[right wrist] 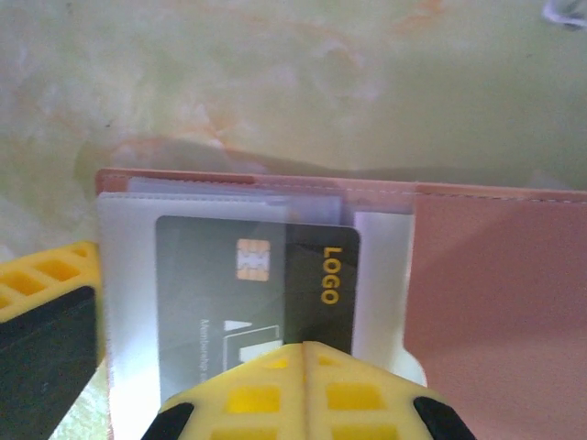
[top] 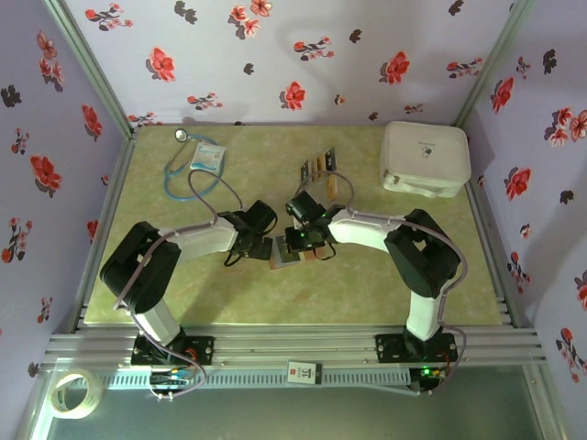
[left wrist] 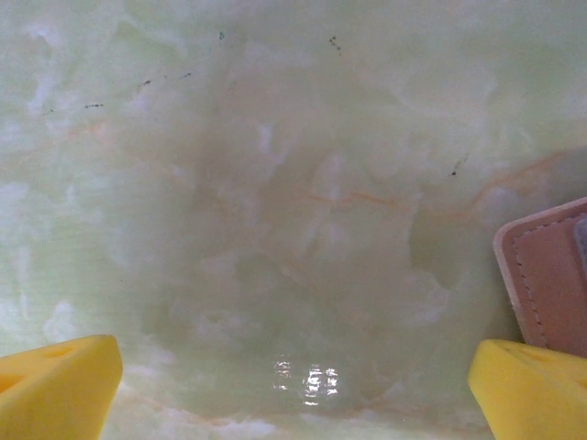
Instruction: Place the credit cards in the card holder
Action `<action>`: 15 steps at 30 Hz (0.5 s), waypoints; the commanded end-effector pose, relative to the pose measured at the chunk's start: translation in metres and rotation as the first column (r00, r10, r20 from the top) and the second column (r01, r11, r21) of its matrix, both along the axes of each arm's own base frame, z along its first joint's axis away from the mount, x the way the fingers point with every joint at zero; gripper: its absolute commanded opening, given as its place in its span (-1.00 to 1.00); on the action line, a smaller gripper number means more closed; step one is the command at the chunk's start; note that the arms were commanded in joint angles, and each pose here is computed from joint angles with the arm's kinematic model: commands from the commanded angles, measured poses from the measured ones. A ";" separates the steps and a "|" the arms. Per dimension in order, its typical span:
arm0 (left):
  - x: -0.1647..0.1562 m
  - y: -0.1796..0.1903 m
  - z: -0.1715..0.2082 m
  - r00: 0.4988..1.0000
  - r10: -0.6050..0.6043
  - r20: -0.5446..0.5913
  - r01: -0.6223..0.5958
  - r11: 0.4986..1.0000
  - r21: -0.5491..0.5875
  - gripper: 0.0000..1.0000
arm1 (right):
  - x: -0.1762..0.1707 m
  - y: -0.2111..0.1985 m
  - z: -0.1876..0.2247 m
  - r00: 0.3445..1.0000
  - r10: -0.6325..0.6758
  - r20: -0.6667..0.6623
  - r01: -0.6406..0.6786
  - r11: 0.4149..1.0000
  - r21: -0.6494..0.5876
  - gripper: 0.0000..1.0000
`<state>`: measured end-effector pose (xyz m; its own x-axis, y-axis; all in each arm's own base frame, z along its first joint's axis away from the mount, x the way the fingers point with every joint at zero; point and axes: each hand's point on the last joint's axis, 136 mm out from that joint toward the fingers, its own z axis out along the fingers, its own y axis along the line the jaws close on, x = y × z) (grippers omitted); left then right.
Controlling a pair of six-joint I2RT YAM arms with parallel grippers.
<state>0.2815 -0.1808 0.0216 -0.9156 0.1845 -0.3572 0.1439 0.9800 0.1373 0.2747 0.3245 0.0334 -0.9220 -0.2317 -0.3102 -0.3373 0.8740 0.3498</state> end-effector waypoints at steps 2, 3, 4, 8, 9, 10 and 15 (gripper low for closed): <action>-0.004 0.002 -0.015 1.000 -0.012 -0.016 0.012 1.000 0.027 0.99 | 0.000 0.012 0.008 1.000 -0.009 -0.011 0.009 0.999 0.039 -0.92; -0.004 0.002 -0.015 1.000 -0.012 -0.015 0.012 1.000 0.028 0.99 | 0.000 0.012 0.010 1.000 -0.012 -0.009 0.013 0.999 0.042 -0.92; -0.005 0.003 -0.016 1.000 -0.011 -0.016 0.011 1.000 0.026 0.99 | 0.000 0.011 0.012 1.000 -0.014 -0.005 0.014 0.999 0.040 -0.92; -0.008 0.005 -0.018 1.000 -0.008 -0.022 0.008 1.000 0.029 0.99 | 0.002 0.005 0.019 0.999 -0.027 0.025 0.026 0.999 0.030 -0.89; -0.008 0.006 -0.018 1.000 -0.005 -0.022 0.006 1.000 0.028 0.99 | 0.003 0.002 0.021 0.999 -0.032 0.032 0.031 0.999 0.027 -0.89; -0.009 0.006 -0.018 1.000 -0.004 -0.020 0.004 1.000 0.027 0.99 | 0.004 0.000 0.023 0.999 -0.037 0.037 0.036 0.999 0.027 -0.88; -0.009 0.006 -0.010 1.000 0.006 -0.003 -0.006 1.000 0.010 0.99 | 0.008 -0.007 0.031 0.997 -0.045 0.066 0.044 0.999 0.027 -0.86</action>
<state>0.2812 -0.1806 0.0218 -0.9104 0.1801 -0.3724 0.1416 0.9815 0.1284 0.2780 0.3257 0.0529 -0.9163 -0.2016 -0.3460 -0.3297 0.8701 0.3663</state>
